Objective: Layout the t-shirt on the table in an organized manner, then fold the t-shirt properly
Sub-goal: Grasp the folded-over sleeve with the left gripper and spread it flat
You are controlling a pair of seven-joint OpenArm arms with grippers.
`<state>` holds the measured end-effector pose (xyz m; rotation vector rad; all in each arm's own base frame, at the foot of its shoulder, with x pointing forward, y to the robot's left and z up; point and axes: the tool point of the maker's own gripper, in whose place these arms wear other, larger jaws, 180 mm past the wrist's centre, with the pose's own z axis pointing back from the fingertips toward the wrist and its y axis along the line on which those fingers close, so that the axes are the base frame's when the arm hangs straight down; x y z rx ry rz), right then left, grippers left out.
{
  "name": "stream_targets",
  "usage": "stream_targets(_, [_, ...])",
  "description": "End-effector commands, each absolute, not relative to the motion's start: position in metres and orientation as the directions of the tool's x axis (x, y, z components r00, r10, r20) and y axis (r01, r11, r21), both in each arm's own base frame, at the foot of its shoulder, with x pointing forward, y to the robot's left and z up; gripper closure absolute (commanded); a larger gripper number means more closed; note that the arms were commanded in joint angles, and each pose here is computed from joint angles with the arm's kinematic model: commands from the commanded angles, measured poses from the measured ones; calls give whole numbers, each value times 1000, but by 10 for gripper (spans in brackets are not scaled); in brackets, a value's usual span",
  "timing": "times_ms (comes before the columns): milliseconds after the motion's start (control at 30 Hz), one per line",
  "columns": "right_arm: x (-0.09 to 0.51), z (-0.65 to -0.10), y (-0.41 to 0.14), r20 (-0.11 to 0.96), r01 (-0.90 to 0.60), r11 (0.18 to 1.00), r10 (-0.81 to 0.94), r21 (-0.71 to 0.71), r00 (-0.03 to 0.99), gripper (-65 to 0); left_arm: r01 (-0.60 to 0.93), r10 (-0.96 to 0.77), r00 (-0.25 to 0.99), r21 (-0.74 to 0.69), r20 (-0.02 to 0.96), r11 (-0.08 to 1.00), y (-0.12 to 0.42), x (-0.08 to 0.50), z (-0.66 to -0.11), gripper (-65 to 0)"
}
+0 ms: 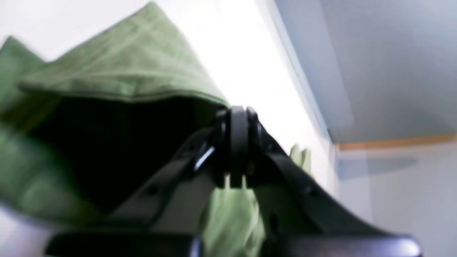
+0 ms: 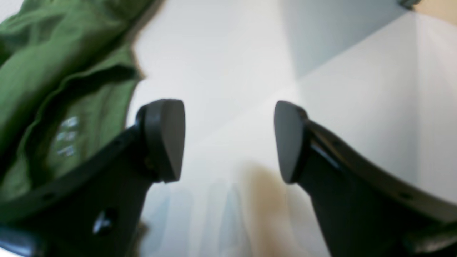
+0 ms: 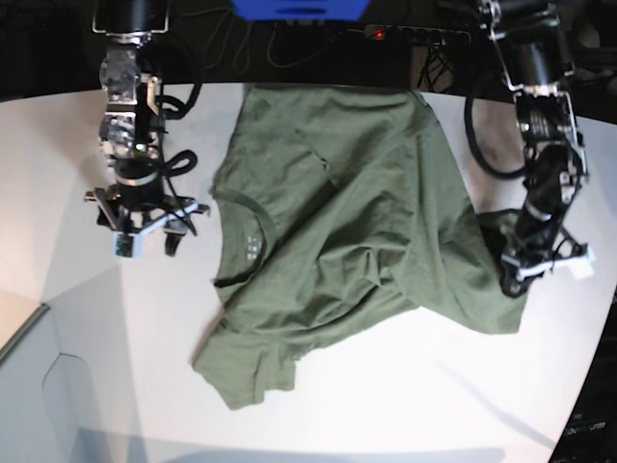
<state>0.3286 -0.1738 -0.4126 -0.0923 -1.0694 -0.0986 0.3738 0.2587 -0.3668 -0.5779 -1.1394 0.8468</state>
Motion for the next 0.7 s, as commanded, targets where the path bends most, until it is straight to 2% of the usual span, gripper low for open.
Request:
stream_targets(0, [340,-396,-167,906,107,994,-22,-26,423,-376,-240,808,149,-772,570,589,263,373,-349,0])
stream_targets(300, [320,-394,-103,905,-59,998,29,-4,425,-377,-298,766,115,-713,633,634,284,289,-342,0])
stream_targets(433, [298,-404,-68,889,-145,989,48,20,456,-377,-347,767,118,-698,631,627,288,261,-351,0])
stream_targets(667, [267,-428,-50,850,-190,981,63,44,524,-377,-415,771,104,-677,629,608,302,229,-361,0])
